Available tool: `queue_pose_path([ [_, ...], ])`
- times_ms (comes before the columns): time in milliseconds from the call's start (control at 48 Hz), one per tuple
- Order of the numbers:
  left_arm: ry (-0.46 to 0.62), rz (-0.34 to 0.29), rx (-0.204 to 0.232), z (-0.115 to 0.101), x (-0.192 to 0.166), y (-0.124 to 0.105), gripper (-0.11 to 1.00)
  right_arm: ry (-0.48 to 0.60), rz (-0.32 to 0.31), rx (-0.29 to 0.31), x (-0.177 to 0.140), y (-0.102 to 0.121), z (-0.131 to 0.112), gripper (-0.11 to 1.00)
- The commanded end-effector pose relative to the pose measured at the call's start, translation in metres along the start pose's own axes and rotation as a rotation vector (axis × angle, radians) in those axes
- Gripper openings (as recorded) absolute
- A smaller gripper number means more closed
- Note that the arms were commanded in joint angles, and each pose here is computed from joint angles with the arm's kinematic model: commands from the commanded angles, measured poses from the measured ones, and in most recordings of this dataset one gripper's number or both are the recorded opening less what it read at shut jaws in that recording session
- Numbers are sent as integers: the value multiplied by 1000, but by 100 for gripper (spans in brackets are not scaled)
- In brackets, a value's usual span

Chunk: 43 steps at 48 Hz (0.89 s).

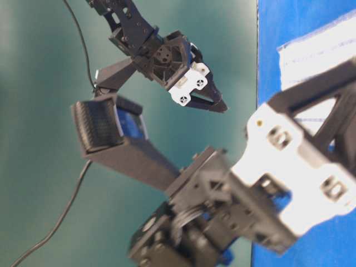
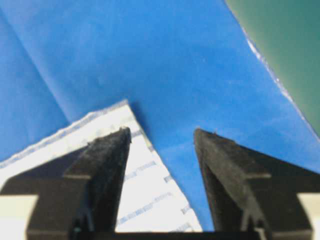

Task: Fold the blue towel.
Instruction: 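Lay the strip down vertically and open both grippers, then withdraw both grippers to the sides of the strip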

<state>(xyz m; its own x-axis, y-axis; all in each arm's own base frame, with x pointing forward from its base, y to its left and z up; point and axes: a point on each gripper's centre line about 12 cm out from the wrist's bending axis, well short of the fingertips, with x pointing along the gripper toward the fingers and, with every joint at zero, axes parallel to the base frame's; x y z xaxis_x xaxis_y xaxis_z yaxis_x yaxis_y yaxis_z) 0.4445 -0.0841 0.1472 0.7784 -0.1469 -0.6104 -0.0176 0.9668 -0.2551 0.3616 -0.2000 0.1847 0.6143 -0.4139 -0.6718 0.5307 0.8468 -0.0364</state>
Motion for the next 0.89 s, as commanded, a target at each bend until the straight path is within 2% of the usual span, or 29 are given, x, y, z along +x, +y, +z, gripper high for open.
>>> queue_pose_path([
  [0, -39, -13, 7, 20, -24, -6, 66, -44, 0, 0, -16, -2, 9, 55],
  [187, -56, -2, 17, 27, -64, 0, 63, -62, 4, 9, -46, -4, -4, 55],
  [375, -126, 31, 29, 27, -92, 24, 63, -124, 59, 5, -85, 8, -27, 55],
  [541, -249, 71, 70, 28, -112, 50, 63, -200, 160, -19, -119, 31, -48, 55],
  [687, -350, 89, 115, 24, -130, 60, 63, -263, 268, -49, -152, 55, -63, 55],
  [874, -400, 96, 114, 13, -148, 66, 63, -296, 395, -77, -181, 79, -83, 55],
])
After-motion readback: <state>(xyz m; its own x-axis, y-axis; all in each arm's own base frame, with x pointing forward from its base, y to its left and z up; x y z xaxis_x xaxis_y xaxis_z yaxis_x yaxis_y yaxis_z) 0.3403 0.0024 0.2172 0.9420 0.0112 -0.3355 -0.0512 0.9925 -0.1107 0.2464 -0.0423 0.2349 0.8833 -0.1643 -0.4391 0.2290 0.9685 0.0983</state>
